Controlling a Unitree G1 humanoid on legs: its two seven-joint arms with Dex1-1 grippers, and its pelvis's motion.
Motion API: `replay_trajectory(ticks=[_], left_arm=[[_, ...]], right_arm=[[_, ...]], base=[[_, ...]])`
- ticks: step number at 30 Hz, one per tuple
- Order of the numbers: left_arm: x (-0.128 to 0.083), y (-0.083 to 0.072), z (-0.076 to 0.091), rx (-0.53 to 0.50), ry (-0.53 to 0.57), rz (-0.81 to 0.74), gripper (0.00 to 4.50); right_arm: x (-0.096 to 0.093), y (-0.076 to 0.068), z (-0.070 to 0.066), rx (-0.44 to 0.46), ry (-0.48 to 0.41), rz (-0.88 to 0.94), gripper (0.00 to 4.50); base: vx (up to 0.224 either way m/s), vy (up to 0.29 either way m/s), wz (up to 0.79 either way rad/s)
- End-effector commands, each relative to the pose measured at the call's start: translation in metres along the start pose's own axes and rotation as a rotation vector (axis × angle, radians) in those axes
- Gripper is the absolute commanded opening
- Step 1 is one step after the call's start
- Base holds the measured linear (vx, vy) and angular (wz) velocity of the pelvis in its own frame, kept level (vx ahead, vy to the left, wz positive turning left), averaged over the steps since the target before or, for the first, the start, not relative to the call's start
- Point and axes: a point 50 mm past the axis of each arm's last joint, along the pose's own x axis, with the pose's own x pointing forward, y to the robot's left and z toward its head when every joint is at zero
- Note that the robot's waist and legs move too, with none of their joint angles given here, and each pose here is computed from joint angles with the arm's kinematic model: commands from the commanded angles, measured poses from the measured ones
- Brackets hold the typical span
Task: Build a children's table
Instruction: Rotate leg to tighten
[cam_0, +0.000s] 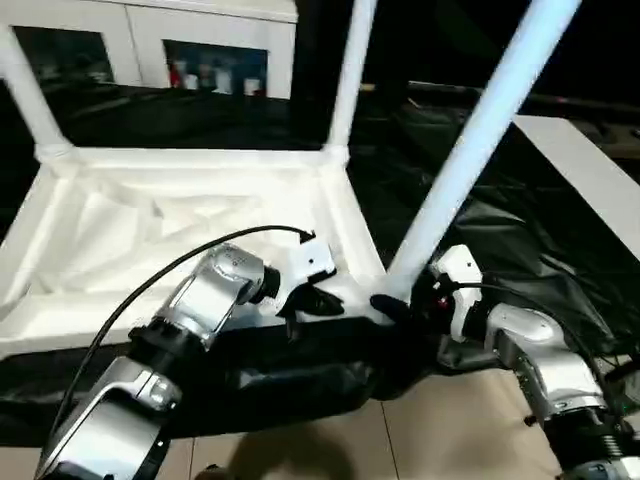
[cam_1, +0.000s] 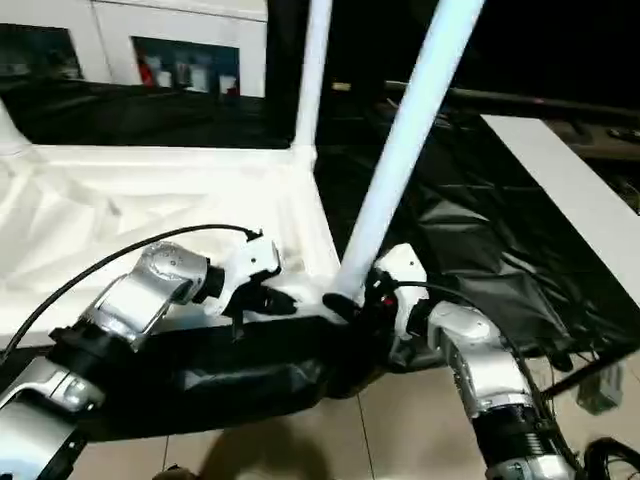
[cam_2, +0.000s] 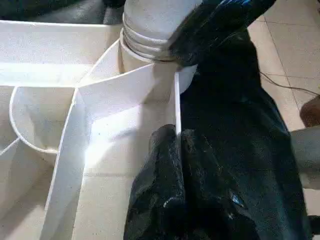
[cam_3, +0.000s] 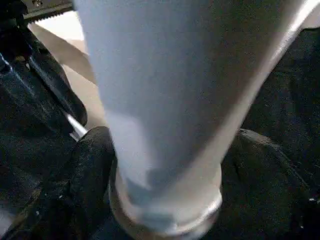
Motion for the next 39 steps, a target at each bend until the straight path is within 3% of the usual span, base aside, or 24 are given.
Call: replay_trajectory(ticks=[1, 2, 4, 12, 21, 25, 27, 32, 37, 39], left_arm=[[0.002, -0.006, 0.015, 0.052, -0.036, -0.052, 0.00], [0.002, -0.006, 0.015, 0.051, -0.034, -0.054, 0.00], [0.002, -0.007, 0.014, 0.051, -0.032, -0.055, 0.00], [-0.002, -0.008, 0.011, 0.041, -0.018, -0.042, 0.00], [0.000, -0.006, 0.010, 0.004, -0.023, 0.004, 0.00], [0.008, 0.000, 0.013, -0.066, -0.057, 0.086, 0.00], [0.021, 0.006, 0.017, -0.146, -0.095, 0.169, 0.00], [0.045, 0.013, 0.019, -0.154, -0.050, 0.270, 0.00], [0.054, 0.015, 0.025, -0.139, -0.043, 0.295, 0.00], [0.056, 0.017, 0.030, -0.121, -0.046, 0.293, 0.00]], right_arm=[[-0.001, -0.003, 0.003, -0.020, 0.006, -0.004, 3.80], [0.000, -0.002, 0.002, -0.019, 0.011, 0.001, 3.54], [0.000, -0.001, 0.001, -0.019, 0.017, 0.009, 3.54], [-0.001, 0.001, -0.005, -0.024, 0.046, 0.030, 2.76], [0.001, 0.000, -0.010, 0.014, 0.055, -0.009, 2.67], [0.009, -0.009, -0.012, 0.068, 0.036, -0.188, 2.67], [0.019, -0.014, -0.015, 0.142, 0.021, -0.349, 2.67], [0.035, -0.020, -0.014, 0.288, 0.006, -0.598, 2.66], [0.045, -0.019, -0.009, 0.302, -0.002, -0.629, 2.66], [0.053, -0.013, 0.002, 0.297, -0.074, -0.541, 2.66]], base=[[0.000, 0.000, 0.00], [0.000, 0.000, 0.00], [0.000, 0.000, 0.00], [0.000, 0.000, 0.00], [0.000, 0.000, 0.00], [0.000, 0.000, 0.00], [0.000, 0.000, 0.00], [0.000, 0.000, 0.00], [0.000, 0.000, 0.00], [0.000, 0.000, 0.00]])
